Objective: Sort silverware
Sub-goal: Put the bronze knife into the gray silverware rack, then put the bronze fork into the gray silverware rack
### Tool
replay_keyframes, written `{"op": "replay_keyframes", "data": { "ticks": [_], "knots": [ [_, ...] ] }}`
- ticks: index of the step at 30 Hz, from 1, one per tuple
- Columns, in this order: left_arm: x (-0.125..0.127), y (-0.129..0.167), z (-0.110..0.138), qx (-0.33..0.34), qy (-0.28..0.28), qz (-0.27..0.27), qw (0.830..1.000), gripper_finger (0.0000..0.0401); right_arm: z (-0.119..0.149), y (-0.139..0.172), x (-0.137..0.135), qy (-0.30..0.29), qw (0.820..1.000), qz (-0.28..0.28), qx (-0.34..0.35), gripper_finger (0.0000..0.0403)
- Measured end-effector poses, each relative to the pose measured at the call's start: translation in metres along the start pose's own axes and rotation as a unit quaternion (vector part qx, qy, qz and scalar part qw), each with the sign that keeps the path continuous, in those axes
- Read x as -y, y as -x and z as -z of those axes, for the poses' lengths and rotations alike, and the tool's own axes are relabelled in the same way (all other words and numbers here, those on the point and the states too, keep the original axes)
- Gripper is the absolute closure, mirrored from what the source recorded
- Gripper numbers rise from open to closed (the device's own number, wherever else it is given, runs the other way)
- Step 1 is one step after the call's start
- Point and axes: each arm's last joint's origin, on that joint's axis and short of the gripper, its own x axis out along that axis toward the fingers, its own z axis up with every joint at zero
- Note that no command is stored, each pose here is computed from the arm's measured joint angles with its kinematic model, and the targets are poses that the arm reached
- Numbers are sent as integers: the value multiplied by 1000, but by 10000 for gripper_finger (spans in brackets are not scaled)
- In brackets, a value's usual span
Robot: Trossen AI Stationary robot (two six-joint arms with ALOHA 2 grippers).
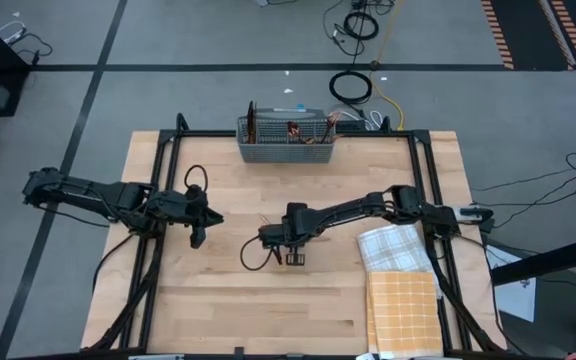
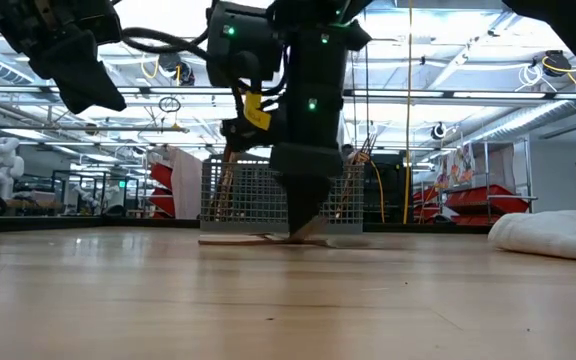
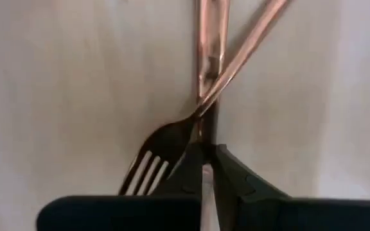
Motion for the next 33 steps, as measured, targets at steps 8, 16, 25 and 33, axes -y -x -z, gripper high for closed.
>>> {"op": "replay_keyframes", "data": {
  "ticks": [8, 16, 25, 33],
  "knots": [
    [0, 0, 0, -2, 0, 2, 1000, 349, 1, 11, 9, 25, 999, 38, -25, 400],
    [0, 0, 1, -3, 0, 0, 1000, 349, -11, 10, 11, -14, 994, -109, 12, 378],
    [-2, 0, 3, -14, -1, -9, 1000, 349, -25, 22, 38, -93, 989, -105, 39, 256],
    [-2, 0, 3, -13, -1, -11, 1000, 349, -25, 18, 41, -152, 982, -101, 41, 228]
  ]
}}
